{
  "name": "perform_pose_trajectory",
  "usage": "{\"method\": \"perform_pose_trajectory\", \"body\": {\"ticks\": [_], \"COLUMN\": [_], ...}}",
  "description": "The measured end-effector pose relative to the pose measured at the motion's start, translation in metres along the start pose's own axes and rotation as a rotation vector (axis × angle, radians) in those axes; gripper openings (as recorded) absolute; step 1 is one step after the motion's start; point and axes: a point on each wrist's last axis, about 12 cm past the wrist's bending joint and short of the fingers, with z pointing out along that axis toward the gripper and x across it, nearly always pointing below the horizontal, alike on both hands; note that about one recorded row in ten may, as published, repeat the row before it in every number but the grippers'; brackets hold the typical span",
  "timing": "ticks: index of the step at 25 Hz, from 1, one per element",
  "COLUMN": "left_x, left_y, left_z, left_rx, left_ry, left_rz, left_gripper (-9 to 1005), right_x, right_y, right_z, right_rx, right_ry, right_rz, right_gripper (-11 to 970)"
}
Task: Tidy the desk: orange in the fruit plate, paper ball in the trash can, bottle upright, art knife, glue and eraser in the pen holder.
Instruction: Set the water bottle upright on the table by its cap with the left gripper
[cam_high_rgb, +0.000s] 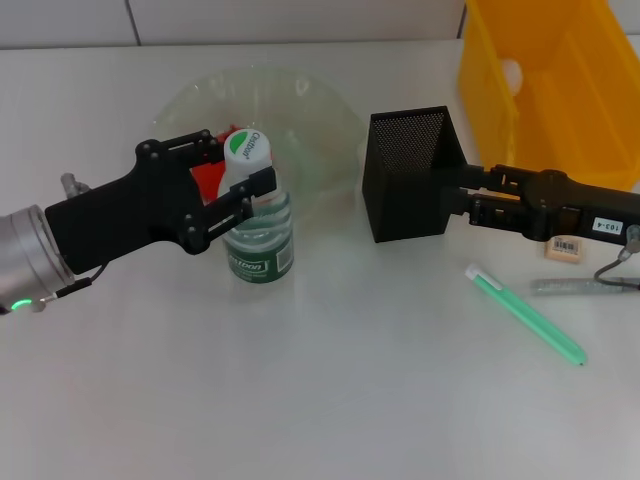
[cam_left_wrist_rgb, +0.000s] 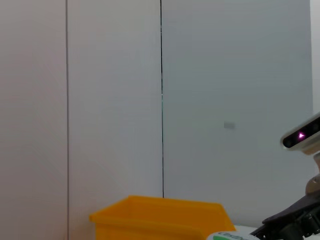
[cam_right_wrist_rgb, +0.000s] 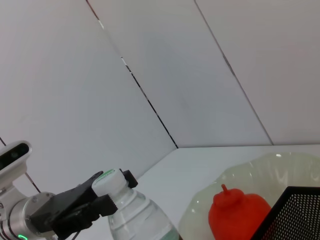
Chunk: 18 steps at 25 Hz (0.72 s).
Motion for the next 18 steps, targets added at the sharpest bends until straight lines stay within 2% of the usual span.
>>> {"method": "perform_pose_trajectory", "body": {"ticks": [18], "left_x": [0.0078], "left_y": [-0.0001], "left_z": [0.0042], "left_rx": [-0.031], "left_ry": [0.015], "left_rz": [-0.043], "left_gripper": [468], "right_x": [-0.0002], "right_y": [-0.0012], "right_z": [-0.0002], "right_rx": [0.011], "right_ry": [-0.002], "right_rz": [-0.001], "right_gripper": [727]}}
